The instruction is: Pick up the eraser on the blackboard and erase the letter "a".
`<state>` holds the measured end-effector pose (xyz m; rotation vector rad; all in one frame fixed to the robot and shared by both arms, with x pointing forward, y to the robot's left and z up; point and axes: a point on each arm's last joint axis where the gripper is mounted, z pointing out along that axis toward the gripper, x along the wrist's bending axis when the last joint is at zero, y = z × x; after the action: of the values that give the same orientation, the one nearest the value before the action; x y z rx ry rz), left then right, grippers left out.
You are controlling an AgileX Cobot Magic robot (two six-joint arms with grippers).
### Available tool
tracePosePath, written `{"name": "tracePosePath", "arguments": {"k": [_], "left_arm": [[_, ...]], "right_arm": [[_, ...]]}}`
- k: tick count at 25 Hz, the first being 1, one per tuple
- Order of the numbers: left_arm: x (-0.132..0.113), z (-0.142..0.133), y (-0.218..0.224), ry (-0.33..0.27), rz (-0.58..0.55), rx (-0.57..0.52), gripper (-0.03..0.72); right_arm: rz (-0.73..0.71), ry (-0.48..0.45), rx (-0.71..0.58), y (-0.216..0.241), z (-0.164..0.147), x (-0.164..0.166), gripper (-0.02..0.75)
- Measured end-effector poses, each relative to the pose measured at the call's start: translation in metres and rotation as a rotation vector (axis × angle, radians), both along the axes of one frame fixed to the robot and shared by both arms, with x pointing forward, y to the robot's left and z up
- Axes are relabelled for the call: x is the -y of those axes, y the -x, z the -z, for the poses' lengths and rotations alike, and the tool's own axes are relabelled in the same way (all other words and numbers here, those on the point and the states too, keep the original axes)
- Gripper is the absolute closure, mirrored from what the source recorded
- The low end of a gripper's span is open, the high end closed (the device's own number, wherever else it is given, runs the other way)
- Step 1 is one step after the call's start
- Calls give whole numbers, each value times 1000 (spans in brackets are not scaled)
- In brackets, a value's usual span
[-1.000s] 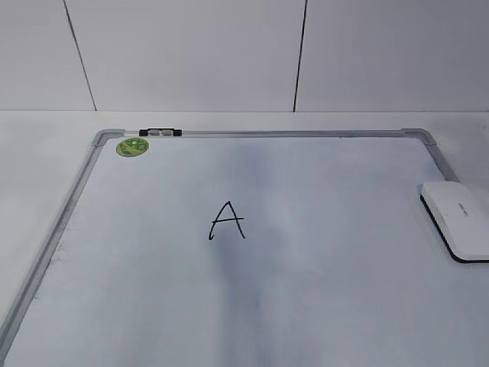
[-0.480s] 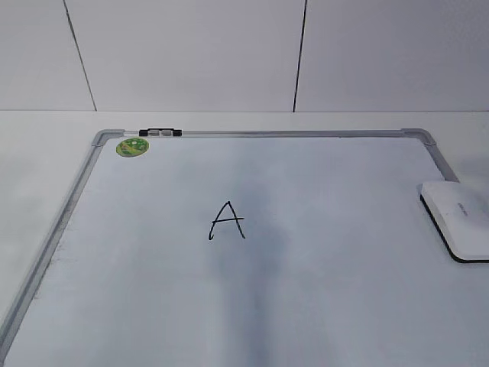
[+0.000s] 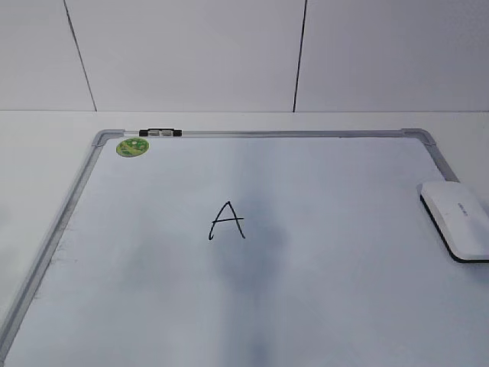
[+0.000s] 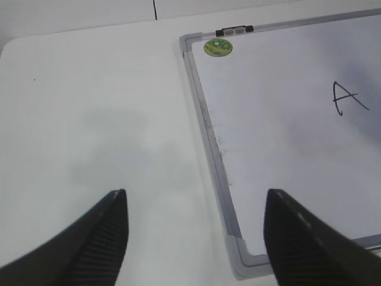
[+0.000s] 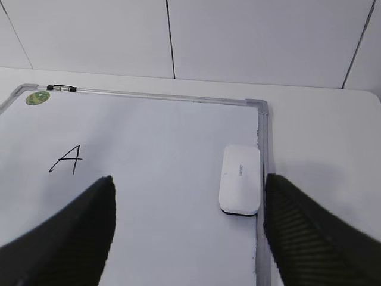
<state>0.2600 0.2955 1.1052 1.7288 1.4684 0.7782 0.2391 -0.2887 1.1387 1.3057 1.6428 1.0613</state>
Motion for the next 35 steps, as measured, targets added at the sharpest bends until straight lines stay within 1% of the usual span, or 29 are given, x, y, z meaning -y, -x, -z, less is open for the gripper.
{"name": "tracePosePath", "arguments": {"k": [5,10,12,15,18,20,27,35], "left_arm": [[0,23,7,9,4,-15,151],[0,46,10,14,-2,-61,151],[0,52,11,18,-1,-70,151],[-1,52,16,24,0,-37,151],[-1,53,24,32,2,12,163],[-2,55,29,37,2,45,174],[-2,55,28,42,3,55,223],[-2,55,28,44,2,56,247]], "right_arm": [[-16,-16,10,15,24,-1,145],[-18,-3,-55,21,50,-1,145],[-5,13,-59,23,59,1,145],[15,39,-84,21,72,3,146],[29,41,-131,15,85,4,146],[32,45,-137,14,86,5,146],[36,50,-163,13,92,5,146],[40,52,-164,13,92,5,146]]}}
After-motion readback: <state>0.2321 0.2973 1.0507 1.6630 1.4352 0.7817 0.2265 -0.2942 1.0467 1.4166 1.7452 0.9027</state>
